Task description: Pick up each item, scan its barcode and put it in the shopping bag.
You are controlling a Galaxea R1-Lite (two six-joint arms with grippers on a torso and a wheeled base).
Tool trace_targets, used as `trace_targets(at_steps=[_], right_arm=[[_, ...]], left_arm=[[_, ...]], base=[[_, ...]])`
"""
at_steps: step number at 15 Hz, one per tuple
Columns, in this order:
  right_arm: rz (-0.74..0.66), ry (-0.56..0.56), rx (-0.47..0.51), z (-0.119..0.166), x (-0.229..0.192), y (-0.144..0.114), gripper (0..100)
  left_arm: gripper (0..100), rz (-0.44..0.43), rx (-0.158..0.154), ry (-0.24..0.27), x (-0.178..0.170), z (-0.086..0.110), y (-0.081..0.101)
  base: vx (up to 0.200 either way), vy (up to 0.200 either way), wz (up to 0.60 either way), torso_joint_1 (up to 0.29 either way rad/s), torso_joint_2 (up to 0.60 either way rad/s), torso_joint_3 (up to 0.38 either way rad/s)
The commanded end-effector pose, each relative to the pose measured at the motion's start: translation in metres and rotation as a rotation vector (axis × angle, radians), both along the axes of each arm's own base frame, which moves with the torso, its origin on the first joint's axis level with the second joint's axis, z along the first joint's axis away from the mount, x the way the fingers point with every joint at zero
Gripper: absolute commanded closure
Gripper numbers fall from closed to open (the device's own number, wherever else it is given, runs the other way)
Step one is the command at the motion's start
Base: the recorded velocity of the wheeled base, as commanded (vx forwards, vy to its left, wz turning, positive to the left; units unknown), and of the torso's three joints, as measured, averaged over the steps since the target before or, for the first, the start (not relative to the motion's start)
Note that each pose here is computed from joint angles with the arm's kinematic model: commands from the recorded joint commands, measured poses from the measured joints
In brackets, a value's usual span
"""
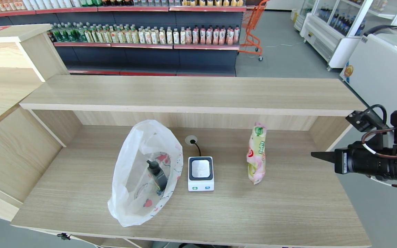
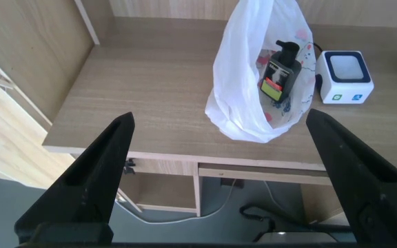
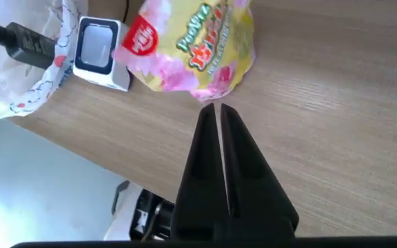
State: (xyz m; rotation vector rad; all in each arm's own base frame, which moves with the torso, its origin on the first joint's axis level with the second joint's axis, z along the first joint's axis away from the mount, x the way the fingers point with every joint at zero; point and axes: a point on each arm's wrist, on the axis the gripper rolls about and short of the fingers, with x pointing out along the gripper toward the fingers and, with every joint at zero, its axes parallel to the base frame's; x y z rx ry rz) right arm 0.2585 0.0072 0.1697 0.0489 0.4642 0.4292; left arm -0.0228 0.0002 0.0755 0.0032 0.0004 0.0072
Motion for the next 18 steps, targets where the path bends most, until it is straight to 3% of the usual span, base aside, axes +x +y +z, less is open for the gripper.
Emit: trace_targets(at_steps=[1, 3, 4, 10, 13, 16, 18], right_arm=[[-0.002, -0.015, 0.004, 0.005, -0.004, 0.000, 100], [-0.015, -0.011, 0.032, 0.007, -0.005, 0.000, 100], [-0.019, -0.007, 0.037, 0.006, -0.006, 0.000, 0], [-0.036, 0.073, 0.115, -0.003, 0.009, 0.007, 0], [-0.156, 0.191, 0.268, -0.011, 0.039, 0.034, 0], [-0.242, 0.252, 0.339, -0.022, 0.065, 0.059, 0], [-0.239, 0.261, 0.329, -0.029, 0.080, 0.072, 0]], left_arm=[[0, 0.000, 0.000, 0.000, 0.000, 0.000, 0.000], [0, 0.000, 0.000, 0.000, 0.000, 0.000, 0.000], [0, 0.000, 0.000, 0.000, 0.000, 0.000, 0.000], [0, 0.000, 0.000, 0.000, 0.000, 0.000, 0.000], [0, 0.000, 0.000, 0.000, 0.000, 0.000, 0.000], [0, 0.000, 0.000, 0.000, 0.000, 0.000, 0.000], [0, 0.000, 0.000, 0.000, 0.000, 0.000, 0.000]], base=[[0.000, 0.000, 0.00, 0.000, 0.00, 0.000], [0.000, 0.000, 0.00, 0.000, 0.00, 0.000], [0.000, 0.000, 0.00, 0.000, 0.00, 0.000], [0.000, 0.000, 0.00, 0.000, 0.00, 0.000], [0.000, 0.000, 0.00, 0.000, 0.00, 0.000], [0.000, 0.000, 0.00, 0.000, 0.00, 0.000], [0.000, 0.000, 0.00, 0.000, 0.00, 0.000]])
